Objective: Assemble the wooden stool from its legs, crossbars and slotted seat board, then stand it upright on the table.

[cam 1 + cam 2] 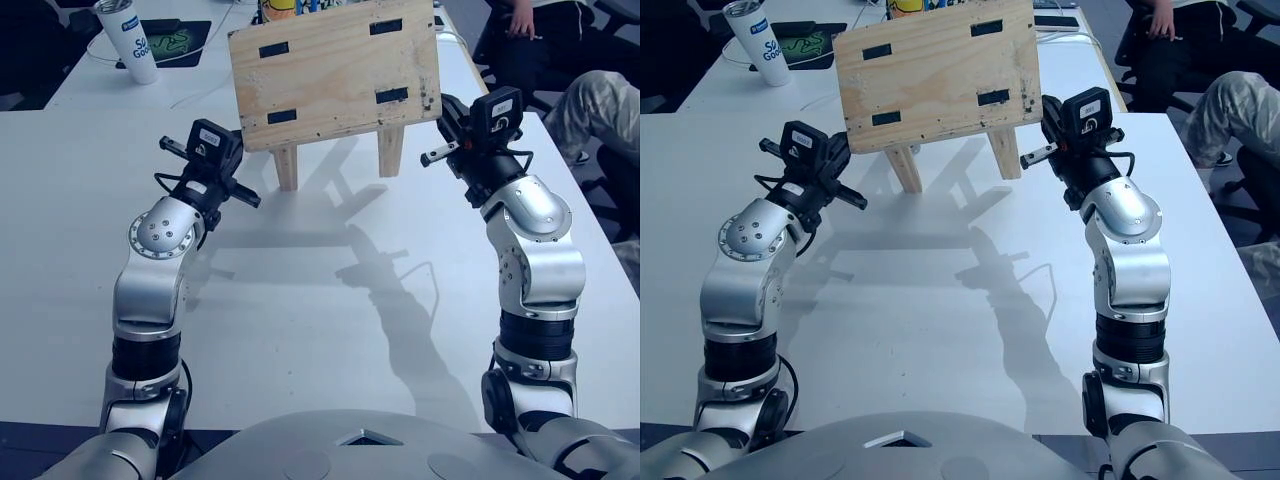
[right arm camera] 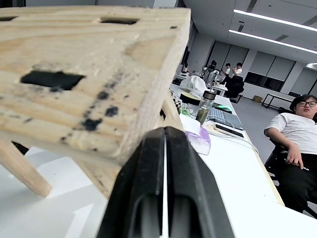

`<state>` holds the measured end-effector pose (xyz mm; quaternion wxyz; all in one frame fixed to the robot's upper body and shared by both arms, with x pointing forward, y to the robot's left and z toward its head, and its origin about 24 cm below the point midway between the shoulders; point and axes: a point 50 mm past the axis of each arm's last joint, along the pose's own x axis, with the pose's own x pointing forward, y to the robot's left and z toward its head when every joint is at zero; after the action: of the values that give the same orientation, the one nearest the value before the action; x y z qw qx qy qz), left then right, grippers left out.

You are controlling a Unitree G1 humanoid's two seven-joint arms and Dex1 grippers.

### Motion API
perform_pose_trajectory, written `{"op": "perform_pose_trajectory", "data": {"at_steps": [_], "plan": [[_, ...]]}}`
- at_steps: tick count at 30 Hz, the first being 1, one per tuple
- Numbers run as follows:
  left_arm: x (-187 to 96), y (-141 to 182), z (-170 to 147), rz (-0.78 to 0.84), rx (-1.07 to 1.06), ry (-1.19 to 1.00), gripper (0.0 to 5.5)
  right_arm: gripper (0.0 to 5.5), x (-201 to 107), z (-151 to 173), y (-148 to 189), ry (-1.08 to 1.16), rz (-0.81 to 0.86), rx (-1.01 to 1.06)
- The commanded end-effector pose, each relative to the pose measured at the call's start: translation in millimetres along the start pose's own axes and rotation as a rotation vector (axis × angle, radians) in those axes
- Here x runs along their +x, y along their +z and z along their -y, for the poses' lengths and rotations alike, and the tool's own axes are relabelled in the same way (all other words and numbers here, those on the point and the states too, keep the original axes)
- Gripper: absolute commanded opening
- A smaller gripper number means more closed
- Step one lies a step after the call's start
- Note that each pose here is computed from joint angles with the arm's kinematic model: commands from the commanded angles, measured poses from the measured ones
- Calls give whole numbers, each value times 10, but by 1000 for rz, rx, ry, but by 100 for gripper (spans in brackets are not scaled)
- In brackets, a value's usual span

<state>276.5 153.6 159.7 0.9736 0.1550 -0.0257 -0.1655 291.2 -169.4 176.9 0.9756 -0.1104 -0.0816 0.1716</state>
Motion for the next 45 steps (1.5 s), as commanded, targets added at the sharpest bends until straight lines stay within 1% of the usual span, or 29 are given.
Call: {"op": "perform_pose_trajectory", "data": {"at_steps": [1,5,7,11,15,20,23,26,31,35,38,42,45], "plan": [[40,293,71,137,-12,-60,0,2,68,-116,71,61,72,44],[54,323,28,149,-20,-29,0,2,81,-88,68,37,83,47],[59,239,38,111,-26,-35,0,2,86,-77,65,29,84,48],[37,-46,62,2,-30,-33,0,2,79,-71,4,24,60,42],[23,-173,-54,-48,-19,54,0,2,69,14,-97,-40,27,9],[38,-156,-185,-33,4,152,0,2,86,167,93,-215,169,-32],[52,-133,-249,-9,-7,211,0,2,101,232,91,-279,182,-43],[47,-189,-288,-4,-42,255,0,2,86,261,-108,-321,117,-7],[-83,-567,-133,-34,-116,266,0,2,-75,145,-660,-331,-33,-2],[-200,-878,34,-90,-150,257,0,2,-286,56,-1028,-350,-128,-12],[-262,-1031,128,-112,-151,255,0,2,-386,-53,-1158,-321,-158,20],[-268,-1041,214,-84,-155,241,0,2,-451,-110,-1258,-320,-191,67],[-240,-1048,226,-67,-162,244,0,2,-428,-142,-1291,-299,-201,84]]}}
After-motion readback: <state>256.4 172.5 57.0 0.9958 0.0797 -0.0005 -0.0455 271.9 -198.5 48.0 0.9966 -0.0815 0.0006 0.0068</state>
